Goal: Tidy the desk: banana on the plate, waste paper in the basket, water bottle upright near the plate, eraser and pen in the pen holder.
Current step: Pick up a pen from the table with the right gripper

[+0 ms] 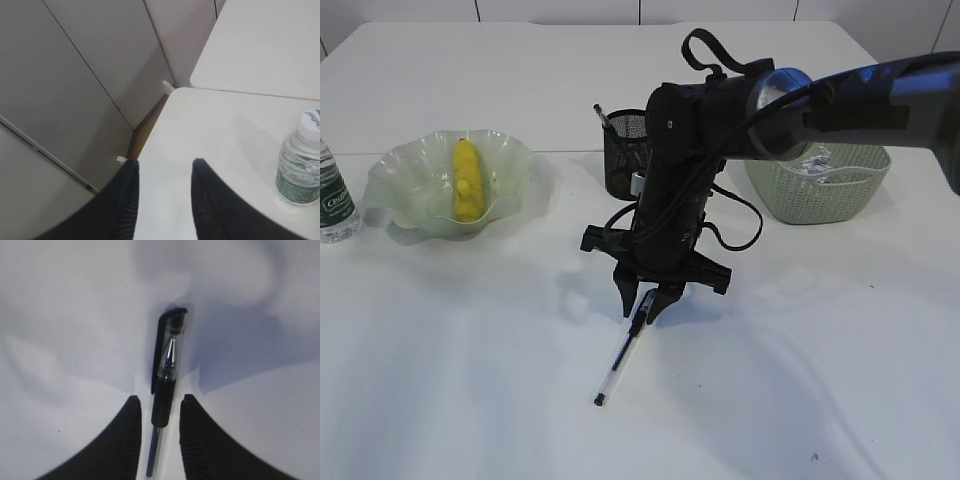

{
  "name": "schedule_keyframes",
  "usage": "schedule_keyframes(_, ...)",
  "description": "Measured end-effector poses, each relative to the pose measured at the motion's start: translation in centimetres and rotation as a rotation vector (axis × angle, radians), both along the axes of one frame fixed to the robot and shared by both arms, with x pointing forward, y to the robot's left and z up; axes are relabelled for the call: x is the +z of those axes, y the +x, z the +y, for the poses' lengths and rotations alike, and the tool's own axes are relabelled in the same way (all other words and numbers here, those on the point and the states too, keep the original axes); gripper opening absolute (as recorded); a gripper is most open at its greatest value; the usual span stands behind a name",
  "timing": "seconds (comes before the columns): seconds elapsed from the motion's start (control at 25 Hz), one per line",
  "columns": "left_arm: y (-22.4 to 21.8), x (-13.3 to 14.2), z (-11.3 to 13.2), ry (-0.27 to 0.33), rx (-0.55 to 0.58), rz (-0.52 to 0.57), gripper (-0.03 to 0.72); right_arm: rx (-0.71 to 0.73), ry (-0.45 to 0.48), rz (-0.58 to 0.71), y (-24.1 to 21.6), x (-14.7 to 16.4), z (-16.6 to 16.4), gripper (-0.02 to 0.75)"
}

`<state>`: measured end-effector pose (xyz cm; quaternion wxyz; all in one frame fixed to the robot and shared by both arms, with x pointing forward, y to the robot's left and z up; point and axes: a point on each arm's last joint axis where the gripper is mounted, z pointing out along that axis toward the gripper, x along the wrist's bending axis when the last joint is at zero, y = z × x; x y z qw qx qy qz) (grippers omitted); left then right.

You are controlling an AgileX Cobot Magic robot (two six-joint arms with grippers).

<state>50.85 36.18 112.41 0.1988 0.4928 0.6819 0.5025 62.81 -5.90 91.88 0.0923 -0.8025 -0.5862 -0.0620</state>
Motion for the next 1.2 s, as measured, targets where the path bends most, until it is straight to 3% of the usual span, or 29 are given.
schedule_keyframes(1.2, 0.0, 0.0, 0.0, 0.0, 0.0, 0.0, 0.241, 0.01, -0.025, -0.017, 0.13, -0.05, -0.23, 0.202)
